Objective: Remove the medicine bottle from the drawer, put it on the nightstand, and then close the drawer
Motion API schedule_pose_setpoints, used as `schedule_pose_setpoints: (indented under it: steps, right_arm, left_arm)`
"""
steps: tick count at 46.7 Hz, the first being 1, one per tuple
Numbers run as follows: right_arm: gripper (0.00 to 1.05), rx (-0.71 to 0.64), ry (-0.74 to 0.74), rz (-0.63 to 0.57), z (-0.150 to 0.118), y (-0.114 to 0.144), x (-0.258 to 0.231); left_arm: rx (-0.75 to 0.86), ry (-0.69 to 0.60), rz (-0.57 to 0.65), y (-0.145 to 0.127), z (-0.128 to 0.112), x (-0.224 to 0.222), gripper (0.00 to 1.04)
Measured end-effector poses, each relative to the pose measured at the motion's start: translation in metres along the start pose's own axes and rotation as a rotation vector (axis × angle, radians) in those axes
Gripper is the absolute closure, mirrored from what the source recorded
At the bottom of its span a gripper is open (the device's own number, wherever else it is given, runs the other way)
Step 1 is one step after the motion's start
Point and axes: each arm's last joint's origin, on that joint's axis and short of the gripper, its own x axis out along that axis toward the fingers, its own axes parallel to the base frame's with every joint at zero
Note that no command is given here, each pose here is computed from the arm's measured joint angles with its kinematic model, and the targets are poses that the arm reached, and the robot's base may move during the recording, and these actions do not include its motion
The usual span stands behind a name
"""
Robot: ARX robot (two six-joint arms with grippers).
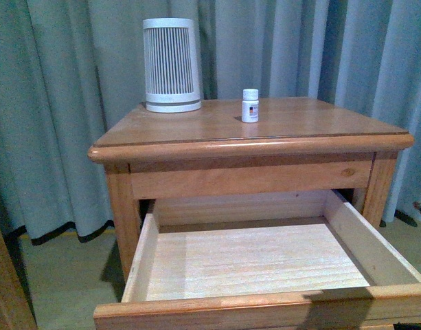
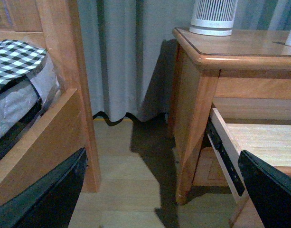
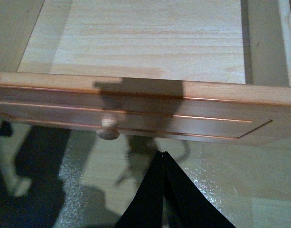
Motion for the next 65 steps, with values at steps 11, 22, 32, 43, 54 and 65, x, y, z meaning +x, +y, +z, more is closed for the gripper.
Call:
schedule_pose_setpoints:
  steps: [11, 22, 32, 43, 54, 65]
  right_arm:
    - [1.01, -0.087, -0.020, -0.040, -0.018, 0.001, 0.029]
    - [1.01, -0.207, -0.077, -0.091, -0.034, -0.003, 0.063]
    - [1.01, -0.218, -0.049, -0.128, -0.039, -0.014, 0.090]
    - [1.01, -0.219, -0.059, -0.137, -0.027, -0.019, 0.115]
    - [1.01, -0.241, -0.109, -0.124, -0.003, -0.022, 0.148]
    - [1.01, -0.267, -0.169, -0.105, 0.020, -0.022, 0.174]
  left_arm:
    - [0.000, 0.000, 0.000, 0.000, 0.000, 0.000, 0.06]
    - [0.000, 0.000, 0.000, 0.000, 0.000, 0.000, 0.06]
    - [0.000, 0.000, 0.000, 0.000, 0.000, 0.000, 0.06]
    - [0.000, 0.000, 0.000, 0.000, 0.000, 0.000, 0.06]
    - [0.000, 0.000, 0.000, 0.000, 0.000, 0.000, 0.06]
    - [0.000, 0.000, 0.000, 0.000, 0.000, 0.000, 0.06]
